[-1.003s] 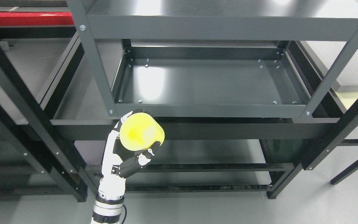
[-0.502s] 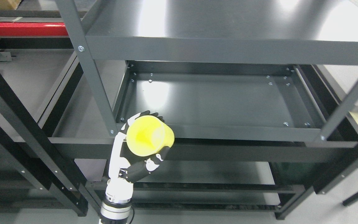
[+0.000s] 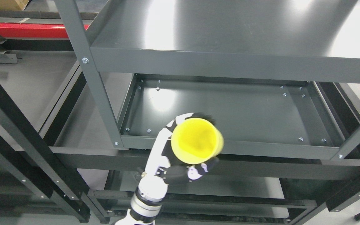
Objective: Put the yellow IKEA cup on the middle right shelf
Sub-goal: 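Extend the left arm to carry the cup onto the upper shelf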
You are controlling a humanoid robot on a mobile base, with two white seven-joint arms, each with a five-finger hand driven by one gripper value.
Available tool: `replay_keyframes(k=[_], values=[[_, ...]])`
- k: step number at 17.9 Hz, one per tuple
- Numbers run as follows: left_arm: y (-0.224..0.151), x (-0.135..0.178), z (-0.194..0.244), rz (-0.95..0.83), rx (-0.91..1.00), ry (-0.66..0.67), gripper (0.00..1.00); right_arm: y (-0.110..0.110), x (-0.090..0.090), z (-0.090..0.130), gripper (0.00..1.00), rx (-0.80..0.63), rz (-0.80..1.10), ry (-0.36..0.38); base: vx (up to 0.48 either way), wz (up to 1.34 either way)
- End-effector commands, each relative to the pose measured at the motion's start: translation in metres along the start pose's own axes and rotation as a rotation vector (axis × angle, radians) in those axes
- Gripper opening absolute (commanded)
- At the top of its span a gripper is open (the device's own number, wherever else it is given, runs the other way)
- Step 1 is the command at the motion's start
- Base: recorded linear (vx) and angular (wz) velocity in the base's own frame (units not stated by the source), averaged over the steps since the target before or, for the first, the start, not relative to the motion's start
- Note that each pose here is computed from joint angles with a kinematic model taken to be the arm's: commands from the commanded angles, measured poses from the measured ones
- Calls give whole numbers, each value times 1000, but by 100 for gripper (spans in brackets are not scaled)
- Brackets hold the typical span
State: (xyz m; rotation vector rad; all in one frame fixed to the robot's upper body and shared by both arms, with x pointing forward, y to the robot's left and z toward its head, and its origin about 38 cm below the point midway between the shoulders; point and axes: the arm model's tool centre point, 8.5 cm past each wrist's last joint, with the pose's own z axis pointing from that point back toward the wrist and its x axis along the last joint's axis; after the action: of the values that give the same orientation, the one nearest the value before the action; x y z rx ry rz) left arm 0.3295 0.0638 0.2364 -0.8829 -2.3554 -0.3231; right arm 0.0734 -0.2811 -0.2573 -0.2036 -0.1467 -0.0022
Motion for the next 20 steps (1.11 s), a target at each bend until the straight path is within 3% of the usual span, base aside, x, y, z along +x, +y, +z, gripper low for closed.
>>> replay_keyframes(k=[1, 7, 13, 20], values=[[-86, -18, -29, 135, -314, 60, 0, -10, -9, -1, 99, -12, -3, 15, 14, -25], [-91, -5, -92, 94, -441, 26, 0, -10, -9, -1, 99, -12, -3, 15, 0, 6], [-75, 39, -177, 29, -403, -81, 0, -10, -9, -1, 99, -12, -3, 15, 0, 0], [-38, 103, -265, 52, -210, -70, 0, -10, -9, -1, 99, -12, -3, 15, 0, 0]])
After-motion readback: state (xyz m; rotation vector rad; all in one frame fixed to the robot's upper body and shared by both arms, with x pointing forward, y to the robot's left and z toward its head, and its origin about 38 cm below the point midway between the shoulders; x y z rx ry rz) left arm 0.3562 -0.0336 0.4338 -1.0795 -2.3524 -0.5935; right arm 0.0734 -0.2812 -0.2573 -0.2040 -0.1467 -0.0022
